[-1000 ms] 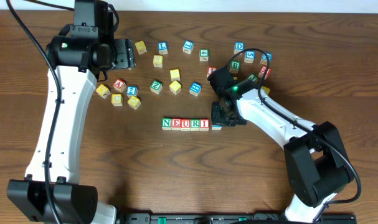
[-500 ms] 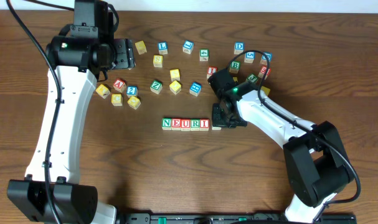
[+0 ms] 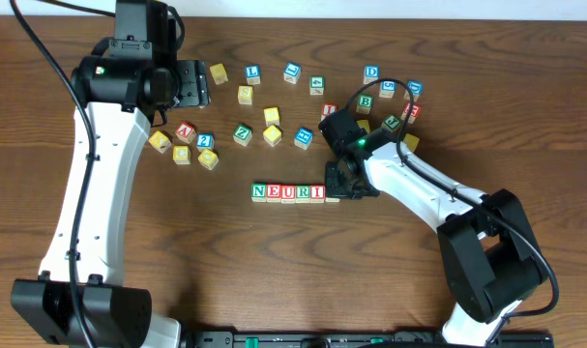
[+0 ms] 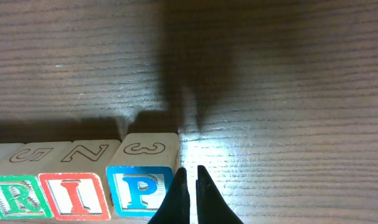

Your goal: Spell out NEURIPS

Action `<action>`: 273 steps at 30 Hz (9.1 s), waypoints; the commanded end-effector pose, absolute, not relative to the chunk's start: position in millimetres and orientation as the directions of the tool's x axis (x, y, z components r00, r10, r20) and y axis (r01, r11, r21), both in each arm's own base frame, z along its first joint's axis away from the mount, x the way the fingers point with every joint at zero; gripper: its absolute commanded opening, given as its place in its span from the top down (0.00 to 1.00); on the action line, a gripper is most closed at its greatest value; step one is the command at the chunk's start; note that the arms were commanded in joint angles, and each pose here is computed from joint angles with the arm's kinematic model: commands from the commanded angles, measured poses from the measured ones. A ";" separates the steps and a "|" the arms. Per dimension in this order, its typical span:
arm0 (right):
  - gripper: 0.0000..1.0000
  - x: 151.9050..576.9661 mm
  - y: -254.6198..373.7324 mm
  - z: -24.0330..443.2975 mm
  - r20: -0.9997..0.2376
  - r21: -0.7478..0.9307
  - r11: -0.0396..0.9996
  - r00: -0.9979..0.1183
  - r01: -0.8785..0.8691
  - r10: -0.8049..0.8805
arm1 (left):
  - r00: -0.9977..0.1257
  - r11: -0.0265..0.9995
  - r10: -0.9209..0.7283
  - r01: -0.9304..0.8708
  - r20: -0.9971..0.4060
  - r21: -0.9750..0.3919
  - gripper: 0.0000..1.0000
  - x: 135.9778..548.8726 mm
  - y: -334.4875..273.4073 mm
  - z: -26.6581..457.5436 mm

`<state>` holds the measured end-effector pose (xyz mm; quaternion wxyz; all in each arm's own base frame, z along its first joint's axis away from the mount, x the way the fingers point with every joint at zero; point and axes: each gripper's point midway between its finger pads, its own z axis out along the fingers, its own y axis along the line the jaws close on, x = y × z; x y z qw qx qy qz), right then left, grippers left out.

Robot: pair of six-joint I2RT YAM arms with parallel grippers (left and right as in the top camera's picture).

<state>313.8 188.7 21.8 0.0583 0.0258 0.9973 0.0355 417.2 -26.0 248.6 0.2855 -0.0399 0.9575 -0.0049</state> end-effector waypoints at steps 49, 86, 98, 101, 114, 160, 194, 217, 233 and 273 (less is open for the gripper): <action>0.72 443.0 147.3 229.3 -0.507 0.231 0.972 -0.848 0.041 0.156 | -0.854 0.996 -0.087 -0.086 -0.513 -0.025 0.08 411.4 -23.1 238.8; 0.52 450.5 143.3 198.8 -0.458 0.191 0.980 -0.877 0.062 0.145 | -0.876 0.997 -0.067 -0.039 -0.477 -0.068 0.08 447.1 -87.7 187.8; 0.49 443.4 111.1 190.6 -0.403 0.157 0.978 -0.895 0.136 0.189 | -0.906 0.995 -0.070 -0.034 -0.417 -0.093 0.08 487.0 -146.7 125.5; 0.49 439.9 106.9 188.5 -0.387 0.150 0.978 -0.901 0.145 0.193 | -0.903 0.992 -0.096 -0.052 -0.420 -0.115 0.11 494.2 -160.9 111.4; 0.48 429.0 104.0 183.6 -0.347 0.126 0.982 -0.921 0.142 0.178 | -0.916 0.993 -0.089 -0.054 -0.390 -0.101 0.21 503.8 -182.4 56.1; 0.44 425.9 99.7 182.1 -0.341 0.097 0.985 -0.925 0.144 0.169 | -0.950 0.997 -0.064 -0.073 -0.307 0.016 0.59 481.7 -166.1 4.1; 0.37 454.9 27.3 190.4 -0.410 0.129 0.945 -0.852 0.300 0.327 | -0.942 0.992 -0.017 0.027 -0.336 -0.126 0.68 409.3 -257.0 117.1; 0.37 439.9 6.6 183.4 -0.343 0.122 0.929 -0.863 0.350 0.371 | -0.966 0.987 0.047 0.084 -0.255 -0.135 0.67 341.6 -358.4 49.0; 0.38 437.0 6.6 182.2 -0.334 0.111 0.935 -0.874 0.336 0.353 | -0.973 0.988 0.019 0.053 -0.229 -0.144 0.57 341.7 -360.4 35.1; 0.99 304.8 162.0 32.0 0.058 0.209 0.978 -0.998 -0.020 -0.033 | -0.765 0.921 -0.390 -0.327 -0.513 -0.213 0.57 403.2 -33.7 278.3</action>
